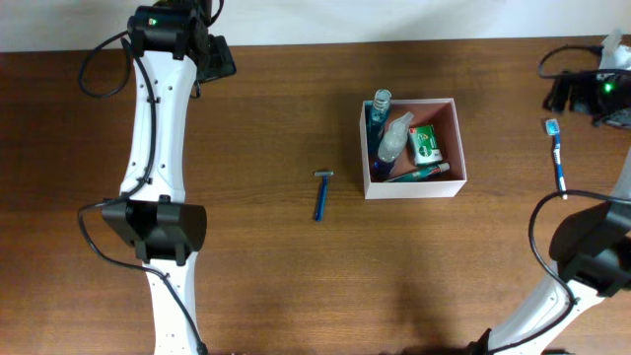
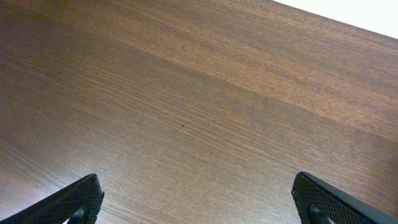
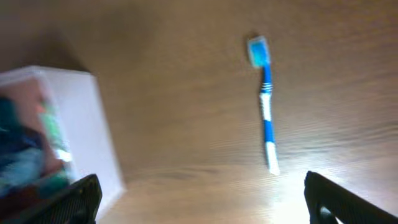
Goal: Pack container
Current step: 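Move the right gripper over the blue toothbrush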
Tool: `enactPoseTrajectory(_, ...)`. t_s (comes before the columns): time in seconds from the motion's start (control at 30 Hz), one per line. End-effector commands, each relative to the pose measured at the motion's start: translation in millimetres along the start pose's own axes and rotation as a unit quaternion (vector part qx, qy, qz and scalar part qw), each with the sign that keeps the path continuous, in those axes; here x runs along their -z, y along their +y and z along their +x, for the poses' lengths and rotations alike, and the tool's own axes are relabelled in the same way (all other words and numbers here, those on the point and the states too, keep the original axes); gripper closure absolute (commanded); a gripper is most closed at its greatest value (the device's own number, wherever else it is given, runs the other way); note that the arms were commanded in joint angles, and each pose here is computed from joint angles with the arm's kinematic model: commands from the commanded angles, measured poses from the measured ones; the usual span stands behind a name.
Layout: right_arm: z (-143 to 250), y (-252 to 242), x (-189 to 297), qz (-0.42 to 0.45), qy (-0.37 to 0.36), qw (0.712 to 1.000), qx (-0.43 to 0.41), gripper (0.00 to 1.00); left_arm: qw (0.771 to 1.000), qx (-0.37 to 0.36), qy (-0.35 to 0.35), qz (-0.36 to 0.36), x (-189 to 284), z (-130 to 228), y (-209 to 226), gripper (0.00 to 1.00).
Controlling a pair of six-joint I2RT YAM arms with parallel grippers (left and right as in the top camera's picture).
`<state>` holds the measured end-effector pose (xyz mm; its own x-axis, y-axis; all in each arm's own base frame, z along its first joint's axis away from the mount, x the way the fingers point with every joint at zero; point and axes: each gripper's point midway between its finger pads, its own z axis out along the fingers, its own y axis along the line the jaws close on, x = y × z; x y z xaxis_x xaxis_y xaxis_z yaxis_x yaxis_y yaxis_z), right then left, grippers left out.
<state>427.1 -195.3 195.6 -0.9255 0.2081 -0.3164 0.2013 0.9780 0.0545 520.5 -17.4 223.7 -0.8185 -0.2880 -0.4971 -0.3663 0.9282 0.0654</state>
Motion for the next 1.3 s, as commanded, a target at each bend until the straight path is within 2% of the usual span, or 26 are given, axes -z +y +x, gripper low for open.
enactPoseTrajectory(0.0,12.6,-34.4,-27.9,0.072,0.057,0.994,0.053,0.01,1.000,0.007,0.000,0.000,-1.2,-0.1,0.3,0.01)
enactPoseTrajectory(0.27,4.4,-53.4,-42.4,0.102,0.053,0.991,0.075,0.01,1.000,0.003,0.012,-0.004,-1.1,5.6,2.5,0.01)
enactPoseTrajectory(0.57,33.1,-59.7,-89.0,0.051,0.117,0.990,0.053,0.01,1.000,0.004,0.009,-0.003,-1.2,4.3,1.9,0.01)
enactPoseTrajectory(1.27,68.7,-67.4,-152.0,0.030,0.181,0.982,0.040,0.01,1.000,0.005,0.005,-0.001,-1.2,2.2,1.0,0.00)
